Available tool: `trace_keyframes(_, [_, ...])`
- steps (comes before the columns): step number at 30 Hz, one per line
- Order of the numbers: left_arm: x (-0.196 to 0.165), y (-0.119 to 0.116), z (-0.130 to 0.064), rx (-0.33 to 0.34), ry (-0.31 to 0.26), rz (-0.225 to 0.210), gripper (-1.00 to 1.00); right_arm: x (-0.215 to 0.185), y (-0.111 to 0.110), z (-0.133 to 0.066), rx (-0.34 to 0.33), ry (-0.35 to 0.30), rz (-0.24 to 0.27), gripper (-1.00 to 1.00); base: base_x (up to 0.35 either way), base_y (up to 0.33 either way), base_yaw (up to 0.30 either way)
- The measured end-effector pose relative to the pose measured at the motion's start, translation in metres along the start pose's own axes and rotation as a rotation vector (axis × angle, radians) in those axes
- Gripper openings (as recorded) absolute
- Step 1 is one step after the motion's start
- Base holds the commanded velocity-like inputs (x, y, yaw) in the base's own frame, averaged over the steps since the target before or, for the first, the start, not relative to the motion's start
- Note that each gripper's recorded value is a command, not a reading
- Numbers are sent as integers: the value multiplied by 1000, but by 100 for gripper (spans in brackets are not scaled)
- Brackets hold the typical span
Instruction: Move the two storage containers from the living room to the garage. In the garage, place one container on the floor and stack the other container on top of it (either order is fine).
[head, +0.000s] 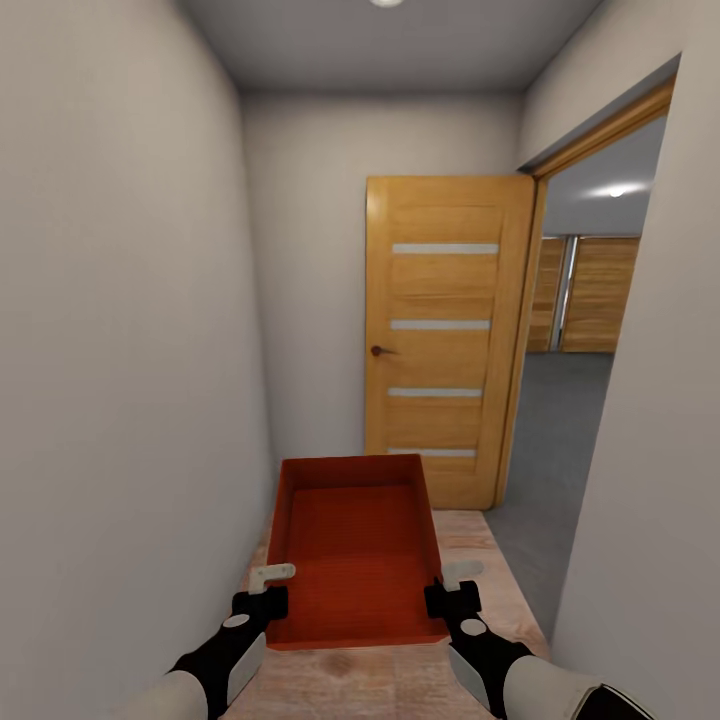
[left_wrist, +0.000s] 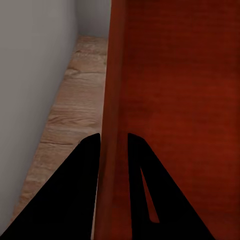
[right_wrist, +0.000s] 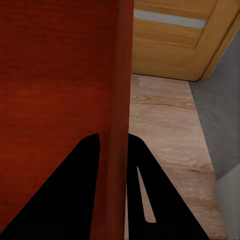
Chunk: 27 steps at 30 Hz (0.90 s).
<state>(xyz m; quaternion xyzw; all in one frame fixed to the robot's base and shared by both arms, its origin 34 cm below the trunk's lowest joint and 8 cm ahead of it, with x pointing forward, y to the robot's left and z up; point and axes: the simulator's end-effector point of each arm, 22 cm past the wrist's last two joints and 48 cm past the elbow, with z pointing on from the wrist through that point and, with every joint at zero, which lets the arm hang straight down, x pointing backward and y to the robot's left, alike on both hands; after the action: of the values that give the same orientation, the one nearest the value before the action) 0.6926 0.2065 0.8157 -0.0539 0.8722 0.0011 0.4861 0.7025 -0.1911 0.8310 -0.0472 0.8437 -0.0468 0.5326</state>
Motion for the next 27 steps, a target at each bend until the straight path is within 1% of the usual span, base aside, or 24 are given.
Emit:
trace_keyframes(24, [0, 0, 0, 0, -1, 0, -100, 0, 0, 0, 0, -1, 0, -100, 322, 0, 0])
trace_keyframes(27, [-1, 0, 0, 0, 1, 2, -100, 0, 0, 0, 1, 1, 2, -100, 133, 0, 0])
